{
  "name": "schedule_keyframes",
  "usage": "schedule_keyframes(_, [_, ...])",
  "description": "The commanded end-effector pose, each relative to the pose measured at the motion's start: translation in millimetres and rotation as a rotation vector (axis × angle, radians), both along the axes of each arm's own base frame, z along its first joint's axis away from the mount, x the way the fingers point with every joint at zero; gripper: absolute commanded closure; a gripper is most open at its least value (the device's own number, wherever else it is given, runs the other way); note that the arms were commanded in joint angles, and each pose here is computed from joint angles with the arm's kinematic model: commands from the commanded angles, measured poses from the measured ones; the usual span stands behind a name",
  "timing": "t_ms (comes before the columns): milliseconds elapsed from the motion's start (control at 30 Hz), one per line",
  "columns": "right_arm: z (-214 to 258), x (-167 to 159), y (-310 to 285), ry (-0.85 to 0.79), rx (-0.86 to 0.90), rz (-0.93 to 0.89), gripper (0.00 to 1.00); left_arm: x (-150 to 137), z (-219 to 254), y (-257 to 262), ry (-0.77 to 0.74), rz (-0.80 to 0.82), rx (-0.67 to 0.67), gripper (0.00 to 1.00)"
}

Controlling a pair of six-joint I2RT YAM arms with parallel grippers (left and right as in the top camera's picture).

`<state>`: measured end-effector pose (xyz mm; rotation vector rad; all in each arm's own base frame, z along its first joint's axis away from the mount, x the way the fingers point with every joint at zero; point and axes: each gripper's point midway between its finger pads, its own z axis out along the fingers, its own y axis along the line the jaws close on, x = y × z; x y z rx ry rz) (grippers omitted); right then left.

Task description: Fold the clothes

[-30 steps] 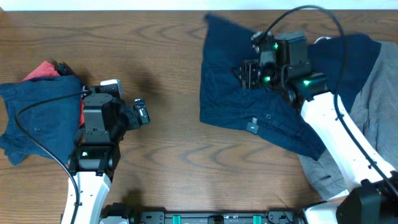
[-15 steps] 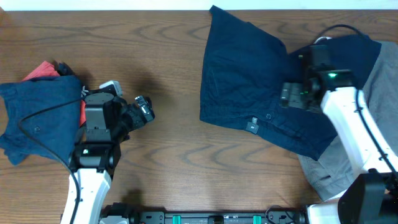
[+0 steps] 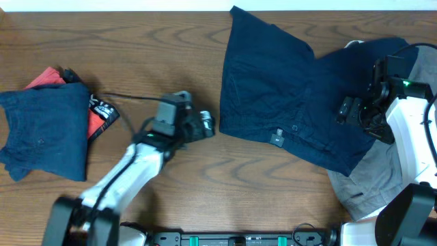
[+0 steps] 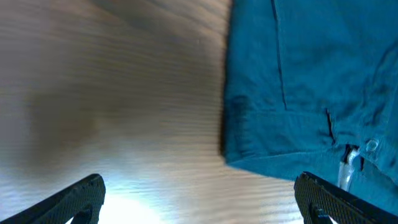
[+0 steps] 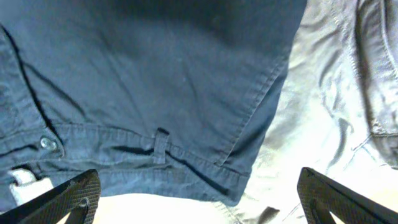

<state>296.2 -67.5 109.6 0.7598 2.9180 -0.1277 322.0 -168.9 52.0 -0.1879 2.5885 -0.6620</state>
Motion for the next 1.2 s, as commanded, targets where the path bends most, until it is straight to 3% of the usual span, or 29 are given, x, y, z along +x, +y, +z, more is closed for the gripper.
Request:
schedule_keyframes(0, [2.6, -0.3, 2.2, -0.005, 0.022, -0.016, 0.01, 4.0, -13.5, -19.8, 0.023, -0.006, -0.027, 0.02])
schedule_keyframes(300, [2.1, -3.5, 2.8, 0.008, 0.025, -0.017, 0.01, 3.7, -47.6, -61.7, 0.069, 0.012, -0.104, 0.02])
schedule_keyframes(367, [2.1, -3.4, 2.8, 0.008, 0.025, -0.017, 0.01, -0.8, -50.9, -66.7, 0.075, -0.005, -0.099, 0.2])
schedule_keyframes(400, [2.1, -3.4, 2.7, 0.008, 0.024, -0.017, 0.01, -2.1, -51.4, -68.1, 0.077, -0.009, -0.097, 0.39])
schedule_keyframes(467, [2.1, -3.5, 2.7, 0.009, 0.024, -0.017, 0.01, -0.9, -50.6, -68.4, 0.071, -0.008, -0.098, 0.63])
schedule_keyframes(567, [2.2, -3.4, 2.7, 0.008, 0.024, -0.017, 0.01, 8.2, -45.9, -65.2, 0.043, 0.007, -0.113, 0.9])
schedule_keyframes(600, [2.2, -3.4, 2.7, 0.008, 0.024, -0.017, 0.01, 13.1, -43.2, -62.2, 0.029, 0.016, -0.119, 0.94])
schedule_keyframes(767, [2.1, -4.5, 2.5, 0.013, 0.023, -0.013, 0.01, 41.9, -16.9, -26.0, -0.044, 0.103, -0.143, 0.94])
schedule_keyframes(967, [2.2, -3.2, 1.5, 0.007, 0.019, -0.014, 0.01, 97.3, 108.4, 69.3, -0.364, 0.317, -0.228, 0.94])
schedule_keyframes(1100, [2.4, -1.5, 1.4, 0.001, 0.018, -0.014, 0.01, 113.1, 173.5, 150.0, -0.538, 0.497, -0.222, 0.94])
schedule_keyframes(1133, [2.4, -1.7, 1.5, 0.001, 0.018, -0.014, 0.01, 114.1, 178.6, 164.3, -0.552, 0.527, -0.216, 0.92])
schedule_keyframes(1167, [2.4, -1.9, 1.6, 0.002, 0.019, -0.014, 0.01, 113.7, 178.7, 177.6, -0.551, 0.557, -0.207, 0.83])
